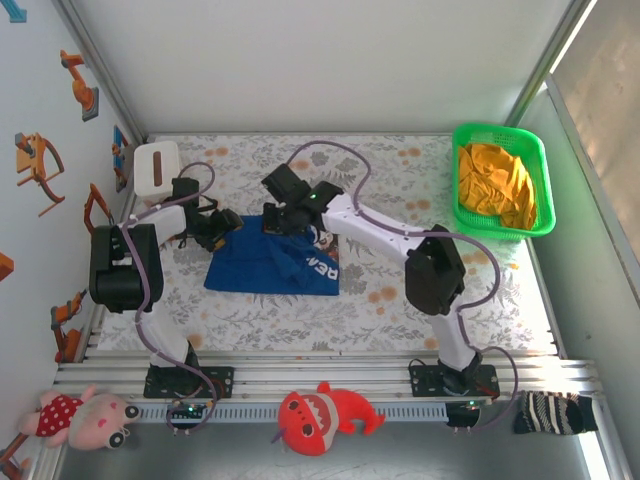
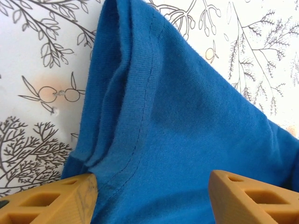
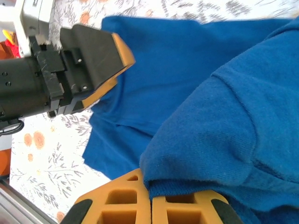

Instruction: Fold the inside-out t-shirt

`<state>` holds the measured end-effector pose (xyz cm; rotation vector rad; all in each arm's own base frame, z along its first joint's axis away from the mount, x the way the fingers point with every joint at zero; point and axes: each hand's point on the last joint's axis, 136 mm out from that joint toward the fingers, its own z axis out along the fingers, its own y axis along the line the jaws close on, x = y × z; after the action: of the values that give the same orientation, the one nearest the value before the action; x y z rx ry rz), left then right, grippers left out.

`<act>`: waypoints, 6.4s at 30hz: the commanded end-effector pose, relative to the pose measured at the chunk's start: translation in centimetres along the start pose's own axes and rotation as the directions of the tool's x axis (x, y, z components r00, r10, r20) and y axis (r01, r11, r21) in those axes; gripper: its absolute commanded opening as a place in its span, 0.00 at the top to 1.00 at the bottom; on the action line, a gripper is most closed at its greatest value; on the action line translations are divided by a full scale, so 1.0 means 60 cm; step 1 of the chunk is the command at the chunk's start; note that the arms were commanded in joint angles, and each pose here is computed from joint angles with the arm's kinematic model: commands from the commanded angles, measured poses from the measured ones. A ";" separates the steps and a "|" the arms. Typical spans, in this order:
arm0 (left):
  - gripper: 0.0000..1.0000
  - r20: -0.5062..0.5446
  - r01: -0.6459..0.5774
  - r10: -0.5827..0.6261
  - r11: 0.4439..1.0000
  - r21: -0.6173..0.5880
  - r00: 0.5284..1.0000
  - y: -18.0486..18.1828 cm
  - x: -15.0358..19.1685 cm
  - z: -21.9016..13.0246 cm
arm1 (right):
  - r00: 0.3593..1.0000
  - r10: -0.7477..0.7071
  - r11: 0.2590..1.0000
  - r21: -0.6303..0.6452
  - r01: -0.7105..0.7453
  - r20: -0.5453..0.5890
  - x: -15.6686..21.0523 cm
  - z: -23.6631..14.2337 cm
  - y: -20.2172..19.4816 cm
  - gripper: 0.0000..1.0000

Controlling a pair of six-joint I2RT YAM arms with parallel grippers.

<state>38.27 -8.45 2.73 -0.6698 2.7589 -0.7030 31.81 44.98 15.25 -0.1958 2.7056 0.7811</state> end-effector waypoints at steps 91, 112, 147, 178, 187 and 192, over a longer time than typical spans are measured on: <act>0.33 0.174 -0.308 0.311 0.950 -0.047 0.934 -0.113 -0.125 -0.122 | 0.948 0.318 0.936 0.154 -0.315 0.011 0.075 0.070 -0.346 0.93; 0.23 0.022 -0.644 0.678 0.707 -0.292 0.734 -0.199 0.165 -0.062 | 0.942 0.335 0.925 0.190 -0.330 0.005 0.089 0.080 -0.364 0.93; 0.57 0.221 -0.044 0.160 0.891 -0.452 0.962 0.119 0.185 -0.148 | 0.955 0.296 0.947 0.144 -0.289 -0.028 0.086 0.070 -0.340 0.81; 0.15 0.076 -0.042 0.060 0.976 -0.213 0.995 -0.004 0.163 -0.040 | 0.969 0.243 0.928 0.298 -0.222 -0.037 -0.003 0.076 -0.396 1.00; 0.15 -0.084 -0.249 0.240 0.960 -0.128 0.967 -0.095 0.124 0.042 | 0.930 0.351 0.841 0.399 -0.366 0.113 0.094 -0.026 -0.477 1.00; 0.16 -0.115 -0.348 0.347 0.937 0.009 0.931 -0.182 0.098 0.089 | 0.888 0.426 0.803 0.380 -0.459 0.173 0.185 -0.066 -0.489 1.00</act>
<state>38.17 -19.48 3.27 -0.3119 2.8675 -0.5484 30.03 20.25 1.82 0.4242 2.7829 0.4123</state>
